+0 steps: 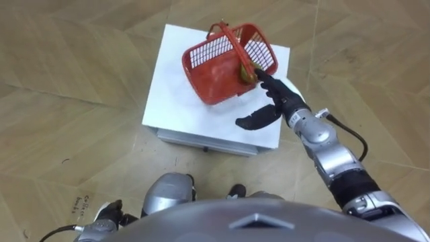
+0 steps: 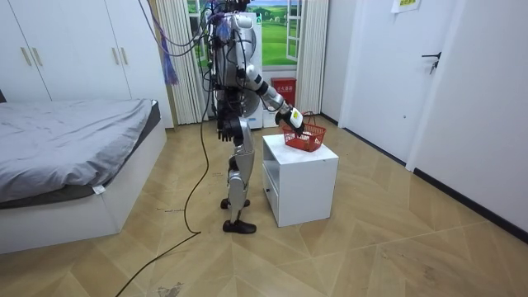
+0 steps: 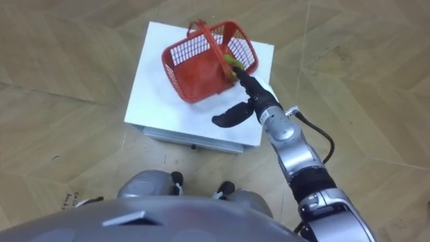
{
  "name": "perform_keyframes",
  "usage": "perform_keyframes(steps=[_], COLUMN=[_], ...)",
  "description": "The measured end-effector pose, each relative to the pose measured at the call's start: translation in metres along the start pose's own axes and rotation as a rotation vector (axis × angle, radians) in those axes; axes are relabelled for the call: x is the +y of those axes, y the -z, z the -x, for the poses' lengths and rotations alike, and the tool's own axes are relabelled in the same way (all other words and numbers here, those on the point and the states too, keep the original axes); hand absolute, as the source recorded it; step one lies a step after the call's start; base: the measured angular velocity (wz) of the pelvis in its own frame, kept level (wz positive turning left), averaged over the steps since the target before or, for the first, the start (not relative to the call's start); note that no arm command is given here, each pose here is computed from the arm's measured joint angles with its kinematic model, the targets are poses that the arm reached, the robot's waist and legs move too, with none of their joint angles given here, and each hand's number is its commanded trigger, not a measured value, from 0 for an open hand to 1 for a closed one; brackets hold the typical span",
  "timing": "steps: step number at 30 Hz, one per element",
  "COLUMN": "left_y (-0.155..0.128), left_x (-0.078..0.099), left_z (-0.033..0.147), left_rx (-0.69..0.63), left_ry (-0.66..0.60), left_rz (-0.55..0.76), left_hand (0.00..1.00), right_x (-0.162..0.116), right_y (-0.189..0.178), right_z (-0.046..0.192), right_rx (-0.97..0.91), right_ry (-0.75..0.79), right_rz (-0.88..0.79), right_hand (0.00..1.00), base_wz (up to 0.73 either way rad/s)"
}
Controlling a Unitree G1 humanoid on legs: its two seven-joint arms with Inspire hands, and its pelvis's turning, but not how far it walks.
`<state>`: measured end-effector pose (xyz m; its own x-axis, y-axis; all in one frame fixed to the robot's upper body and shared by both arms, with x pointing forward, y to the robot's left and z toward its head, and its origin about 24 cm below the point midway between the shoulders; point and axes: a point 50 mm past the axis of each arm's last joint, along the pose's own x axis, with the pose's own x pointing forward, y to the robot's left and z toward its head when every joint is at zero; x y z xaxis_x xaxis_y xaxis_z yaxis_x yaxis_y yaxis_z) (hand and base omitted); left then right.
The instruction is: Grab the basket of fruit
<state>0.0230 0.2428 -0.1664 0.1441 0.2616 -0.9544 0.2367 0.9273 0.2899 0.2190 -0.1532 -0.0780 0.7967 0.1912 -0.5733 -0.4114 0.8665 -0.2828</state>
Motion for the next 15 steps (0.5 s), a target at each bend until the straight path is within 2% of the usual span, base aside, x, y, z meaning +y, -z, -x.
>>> perform_keyframes(steps=[7,15], left_y=[0.001,0.005], left_x=[-0.001,-0.002], left_z=[0.000,0.000], left_rx=[0.003,0.014], left_ry=[0.005,-0.020], left_rz=[-0.007,0.003], left_hand=[0.00,0.00], right_x=[-0.003,-0.010], right_y=[-0.012,-0.046], right_z=[0.000,0.009], right_rx=[-0.052,-0.219], right_ry=[0.014,0.130], right_rz=[0.000,-0.006], right_hand=[0.00,0.00], base_wz=[-0.04,-0.14])
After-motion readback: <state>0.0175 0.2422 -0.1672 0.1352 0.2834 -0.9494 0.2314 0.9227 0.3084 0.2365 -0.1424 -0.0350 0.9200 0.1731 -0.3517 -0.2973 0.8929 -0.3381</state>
